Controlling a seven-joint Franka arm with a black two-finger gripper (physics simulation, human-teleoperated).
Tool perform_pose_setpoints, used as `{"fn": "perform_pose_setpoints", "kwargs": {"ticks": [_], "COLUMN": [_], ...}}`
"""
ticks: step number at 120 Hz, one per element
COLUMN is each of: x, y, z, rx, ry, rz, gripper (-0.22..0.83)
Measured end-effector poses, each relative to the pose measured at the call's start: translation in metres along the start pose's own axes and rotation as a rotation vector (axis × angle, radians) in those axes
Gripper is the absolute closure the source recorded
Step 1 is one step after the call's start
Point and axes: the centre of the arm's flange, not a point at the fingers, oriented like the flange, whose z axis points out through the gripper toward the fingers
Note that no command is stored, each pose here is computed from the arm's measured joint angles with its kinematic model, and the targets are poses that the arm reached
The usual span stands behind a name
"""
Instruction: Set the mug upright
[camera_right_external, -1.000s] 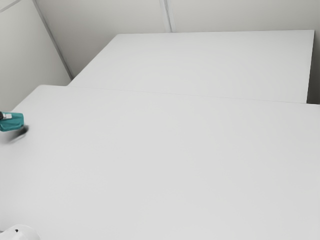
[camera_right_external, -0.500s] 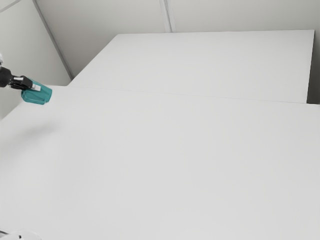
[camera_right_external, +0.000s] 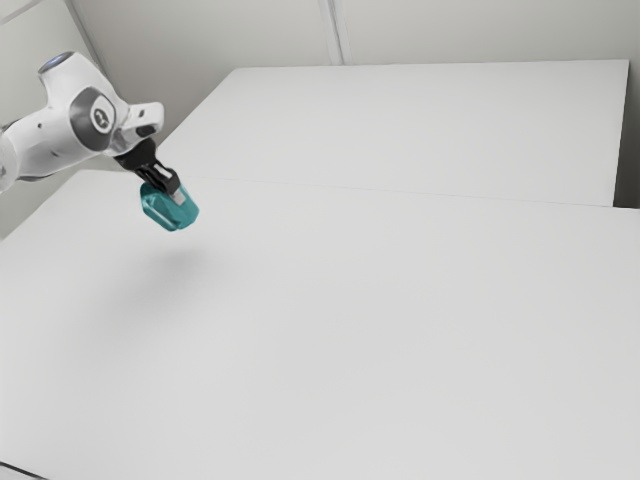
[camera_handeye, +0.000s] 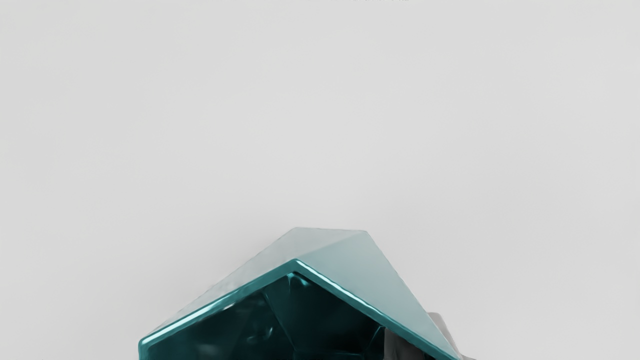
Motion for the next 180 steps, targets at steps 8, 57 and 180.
{"fn": "perform_pose_setpoints", "kwargs": {"ticks": [8, 57, 180], "x": [0.015, 0.042, 0.048], "y": [0.028, 0.140, 0.155], "z": [0.013, 0.081, 0.086], "rx": [0.024, 0.099, 0.157], "ry": [-0.024, -0.154, -0.153], "rz": [0.033, 0.069, -0.140], "gripper": [0.79, 0.79, 0.09]}}
